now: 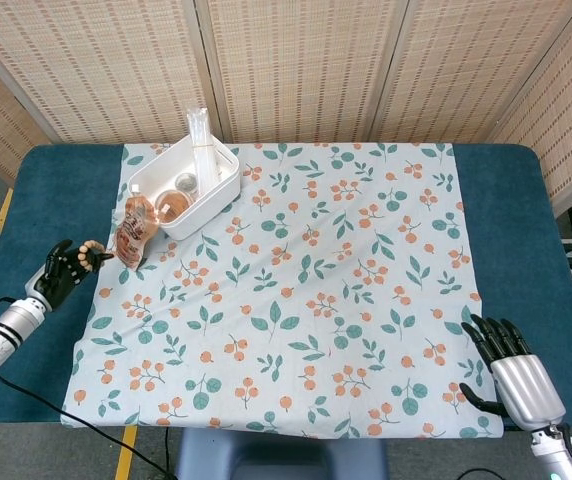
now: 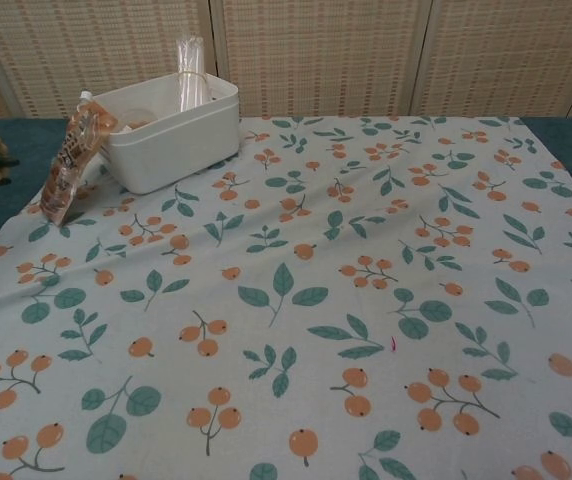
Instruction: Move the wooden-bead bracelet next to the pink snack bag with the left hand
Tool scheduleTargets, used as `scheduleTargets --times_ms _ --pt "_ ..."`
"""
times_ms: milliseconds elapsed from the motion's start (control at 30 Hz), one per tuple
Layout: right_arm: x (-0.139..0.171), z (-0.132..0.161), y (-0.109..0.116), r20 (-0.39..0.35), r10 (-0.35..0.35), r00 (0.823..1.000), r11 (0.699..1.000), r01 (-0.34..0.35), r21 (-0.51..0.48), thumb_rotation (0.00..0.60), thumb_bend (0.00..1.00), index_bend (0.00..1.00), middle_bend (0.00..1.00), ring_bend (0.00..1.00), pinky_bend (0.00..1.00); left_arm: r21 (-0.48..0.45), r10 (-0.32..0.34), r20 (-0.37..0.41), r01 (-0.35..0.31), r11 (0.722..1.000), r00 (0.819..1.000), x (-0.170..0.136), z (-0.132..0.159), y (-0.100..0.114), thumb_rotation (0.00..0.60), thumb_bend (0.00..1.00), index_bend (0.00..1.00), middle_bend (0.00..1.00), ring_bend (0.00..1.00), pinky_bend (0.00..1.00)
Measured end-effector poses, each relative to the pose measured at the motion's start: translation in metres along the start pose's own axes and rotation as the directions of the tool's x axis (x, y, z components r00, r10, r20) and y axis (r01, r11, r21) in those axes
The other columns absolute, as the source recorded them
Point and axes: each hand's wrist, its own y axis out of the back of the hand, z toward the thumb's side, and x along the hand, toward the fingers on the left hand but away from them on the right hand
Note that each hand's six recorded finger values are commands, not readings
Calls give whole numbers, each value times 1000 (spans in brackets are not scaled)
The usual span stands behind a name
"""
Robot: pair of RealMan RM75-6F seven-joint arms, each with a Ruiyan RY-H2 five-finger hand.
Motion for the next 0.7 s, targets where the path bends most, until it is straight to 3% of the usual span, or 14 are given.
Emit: scheduleTargets --times_ms 67,300,433,533,600,700 --pt "0 0 0 0 0 1000 1000 0 0 450 236 0 0 0 0 3 -1 1 1 1000 1000 0 0 0 109 535 641 668 201 0" --pt "1 -1 2 4 -7 1000 1000 7 -1 451 236 0 0 0 0 5 -6 -7 6 1000 1000 1 -2 -3 120 762 645 668 201 0" --pt "1 -2 2 4 -6 1000 1000 6 -1 450 236 0 0 0 0 7 -14 1 14 1000 1000 1 -1 -5 151 805 627 664 201 0" --pt "1 -2 2 6 -7 1000 1000 7 -1 450 236 0 0 0 0 28 -13 9 12 1000 1000 2 0 -6 245 809 605 661 201 0" --pt "2 -2 2 6 -7 1000 1000 7 -1 450 237 0 0 0 0 44 -12 18 11 999 1000 2 0 -7 324 751 581 651 201 0" --pt "2 -2 1 4 -4 1000 1000 4 1 451 236 0 0 0 0 56 -12 24 10 998 1000 2 -1 -8 331 607 570 646 201 0"
